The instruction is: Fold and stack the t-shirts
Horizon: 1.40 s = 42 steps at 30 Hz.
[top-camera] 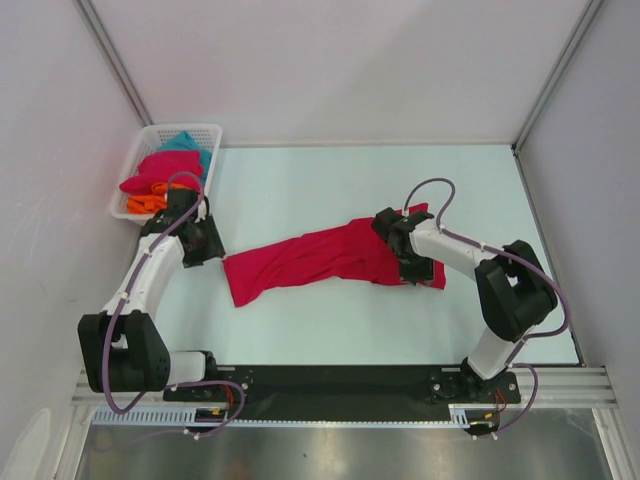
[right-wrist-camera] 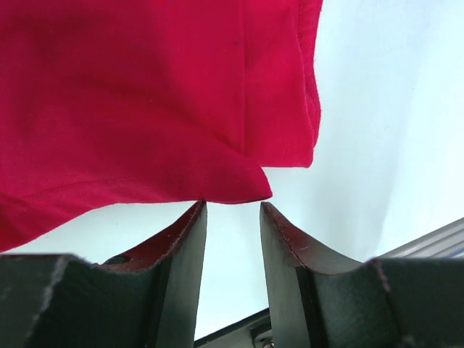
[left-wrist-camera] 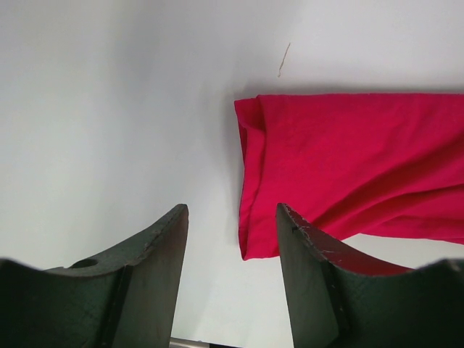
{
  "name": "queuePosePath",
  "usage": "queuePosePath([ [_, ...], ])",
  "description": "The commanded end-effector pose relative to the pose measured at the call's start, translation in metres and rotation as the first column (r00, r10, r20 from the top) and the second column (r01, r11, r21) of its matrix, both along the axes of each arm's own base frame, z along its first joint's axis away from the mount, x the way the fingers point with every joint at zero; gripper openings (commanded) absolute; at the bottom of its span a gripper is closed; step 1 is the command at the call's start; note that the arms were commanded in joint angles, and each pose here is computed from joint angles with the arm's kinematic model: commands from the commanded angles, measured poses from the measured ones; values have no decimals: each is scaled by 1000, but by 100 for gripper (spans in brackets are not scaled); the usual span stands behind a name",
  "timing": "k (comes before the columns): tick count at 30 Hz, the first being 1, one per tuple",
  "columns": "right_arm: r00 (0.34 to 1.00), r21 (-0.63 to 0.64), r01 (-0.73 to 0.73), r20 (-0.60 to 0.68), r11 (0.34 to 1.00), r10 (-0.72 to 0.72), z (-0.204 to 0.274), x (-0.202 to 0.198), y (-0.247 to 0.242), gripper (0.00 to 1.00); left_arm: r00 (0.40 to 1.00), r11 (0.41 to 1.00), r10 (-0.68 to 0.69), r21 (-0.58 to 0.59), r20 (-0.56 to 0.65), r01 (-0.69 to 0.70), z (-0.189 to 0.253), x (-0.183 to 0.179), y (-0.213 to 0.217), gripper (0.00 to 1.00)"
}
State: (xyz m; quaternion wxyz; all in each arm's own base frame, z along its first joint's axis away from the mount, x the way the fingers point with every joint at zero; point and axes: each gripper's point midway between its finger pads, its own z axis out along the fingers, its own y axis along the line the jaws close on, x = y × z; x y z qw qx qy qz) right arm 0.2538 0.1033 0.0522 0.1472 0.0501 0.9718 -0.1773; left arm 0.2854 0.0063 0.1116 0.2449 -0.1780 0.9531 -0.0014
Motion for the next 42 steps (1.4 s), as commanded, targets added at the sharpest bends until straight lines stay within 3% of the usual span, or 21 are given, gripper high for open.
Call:
queuePosePath([
  [1, 998, 38, 21, 62, 999, -24, 16, 7, 4, 41, 999, 1000, -22, 0, 35, 22, 6, 4, 0, 57],
  [6, 994, 46, 15, 110, 999, -20, 37, 20, 8, 41, 999, 1000, -21, 4, 37, 20, 7, 4, 1, 57],
  [14, 978, 115, 48, 198, 992, -70, 65, 79, 1, 42, 999, 1000, -22, 1, 39, 22, 8, 5, 1, 57],
  [22, 990, 112, 68, 114, 991, -81, 26, 115, -7, 46, 999, 1000, -18, 3, 44, 18, 11, 6, 2, 57],
  [34, 994, 113, 109, -2, 988, -110, -38, 138, -15, 52, 999, 1000, -20, -11, 34, 20, 4, 12, 0, 57],
  [42, 990, 114, 141, 5, 983, -143, -51, 202, -32, 61, 999, 999, -25, -34, 23, 26, 2, 20, -4, 57],
])
